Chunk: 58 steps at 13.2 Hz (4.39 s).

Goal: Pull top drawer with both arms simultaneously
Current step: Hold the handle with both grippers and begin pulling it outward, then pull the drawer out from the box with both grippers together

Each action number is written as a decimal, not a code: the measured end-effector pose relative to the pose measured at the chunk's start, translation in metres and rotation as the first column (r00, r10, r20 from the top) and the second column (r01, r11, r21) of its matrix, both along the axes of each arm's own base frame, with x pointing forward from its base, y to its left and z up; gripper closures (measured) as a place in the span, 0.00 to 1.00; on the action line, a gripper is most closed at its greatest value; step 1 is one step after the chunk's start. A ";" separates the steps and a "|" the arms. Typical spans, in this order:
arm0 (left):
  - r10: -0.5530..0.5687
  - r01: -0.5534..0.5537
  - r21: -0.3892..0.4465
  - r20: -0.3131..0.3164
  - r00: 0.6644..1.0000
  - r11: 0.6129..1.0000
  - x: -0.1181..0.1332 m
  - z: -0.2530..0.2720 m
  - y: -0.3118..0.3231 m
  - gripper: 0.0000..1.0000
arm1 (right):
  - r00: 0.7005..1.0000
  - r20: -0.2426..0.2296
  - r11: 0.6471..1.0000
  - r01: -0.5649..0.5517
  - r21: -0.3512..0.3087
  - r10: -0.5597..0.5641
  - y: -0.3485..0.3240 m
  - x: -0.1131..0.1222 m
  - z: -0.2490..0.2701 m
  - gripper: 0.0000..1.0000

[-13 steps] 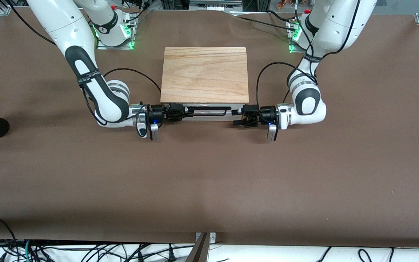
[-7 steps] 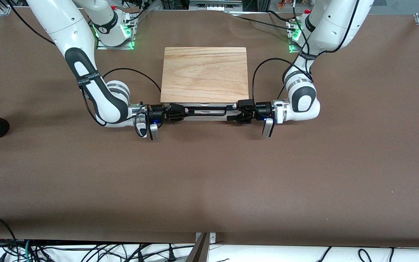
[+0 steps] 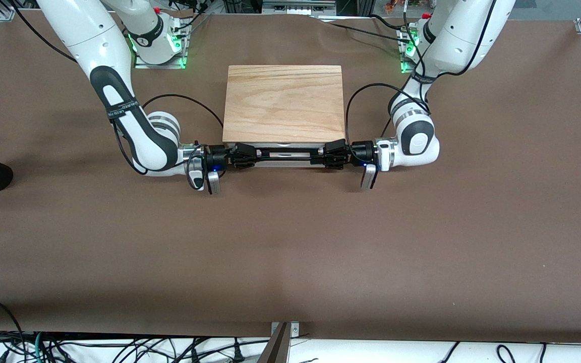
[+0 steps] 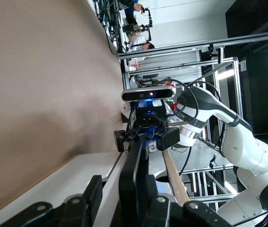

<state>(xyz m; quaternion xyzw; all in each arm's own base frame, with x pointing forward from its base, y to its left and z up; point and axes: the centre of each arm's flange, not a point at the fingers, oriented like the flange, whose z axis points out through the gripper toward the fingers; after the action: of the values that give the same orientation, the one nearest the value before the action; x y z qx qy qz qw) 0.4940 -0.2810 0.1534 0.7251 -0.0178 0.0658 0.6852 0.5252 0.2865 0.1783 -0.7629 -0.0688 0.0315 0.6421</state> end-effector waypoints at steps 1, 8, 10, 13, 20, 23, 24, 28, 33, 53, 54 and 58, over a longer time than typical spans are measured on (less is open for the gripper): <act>0.001 -0.001 0.000 -0.015 1.000 1.000 0.000 -0.002 0.000 0.59 | 1.000 0.000 1.000 0.000 0.000 0.000 0.000 0.000 0.000 0.81; 0.007 -0.008 -0.015 -0.066 0.998 1.000 -0.002 -0.002 -0.005 0.69 | 1.000 0.001 1.000 0.000 0.000 0.000 0.000 0.000 0.000 0.81; 0.007 -0.009 -0.028 -0.068 0.998 1.000 -0.002 0.000 -0.006 0.77 | 1.000 0.000 1.000 0.000 -0.001 0.000 0.000 0.000 0.000 0.81; 0.008 -0.010 -0.031 -0.077 0.997 0.999 -0.002 0.000 -0.007 0.82 | 1.000 0.000 1.000 0.000 0.001 0.000 0.000 0.000 0.000 0.81; 0.012 -0.015 -0.033 -0.091 0.996 0.999 -0.003 -0.001 -0.007 0.82 | 1.000 0.001 1.000 0.001 -0.001 -0.001 0.000 0.001 0.000 0.81; 0.014 -0.017 -0.036 -0.095 0.995 0.999 -0.003 -0.002 -0.007 0.82 | 1.000 -0.015 1.000 0.002 -0.004 -0.002 0.001 0.002 0.001 0.81; 0.014 -0.018 -0.037 -0.095 0.995 0.999 -0.003 -0.002 -0.006 0.82 | 1.000 -0.017 1.000 0.000 -0.005 0.000 0.001 0.002 0.001 0.81; 0.016 -0.021 -0.044 -0.102 0.995 0.999 -0.002 -0.004 -0.006 0.82 | 1.000 -0.017 1.000 -0.004 -0.007 0.004 0.001 0.005 0.000 0.81; 0.036 -0.043 -0.063 -0.104 0.994 0.997 0.005 -0.006 -0.004 0.82 | 1.000 -0.018 1.000 -0.003 -0.009 0.003 0.003 0.016 0.003 0.81; 0.049 -0.062 -0.095 -0.135 0.990 0.994 0.064 -0.013 -0.001 0.82 | 0.998 -0.011 0.998 0.068 0.014 -0.068 0.004 0.065 -0.002 0.81; 0.048 -0.062 -0.097 -0.137 0.989 0.993 0.067 -0.014 -0.001 0.82 | 0.997 -0.014 0.997 0.076 0.018 -0.076 0.004 0.067 -0.003 0.81; 0.049 -0.064 -0.104 -0.146 0.988 0.992 0.078 -0.015 0.000 0.82 | 0.996 -0.025 0.996 0.089 0.024 -0.089 0.004 0.076 -0.004 0.81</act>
<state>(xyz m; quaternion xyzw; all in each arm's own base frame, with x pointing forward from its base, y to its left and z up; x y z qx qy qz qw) 0.5718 -0.2815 0.1383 0.6899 0.0556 0.0338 0.7210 0.6011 0.2905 0.1746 -0.7568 -0.0276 0.0110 0.6530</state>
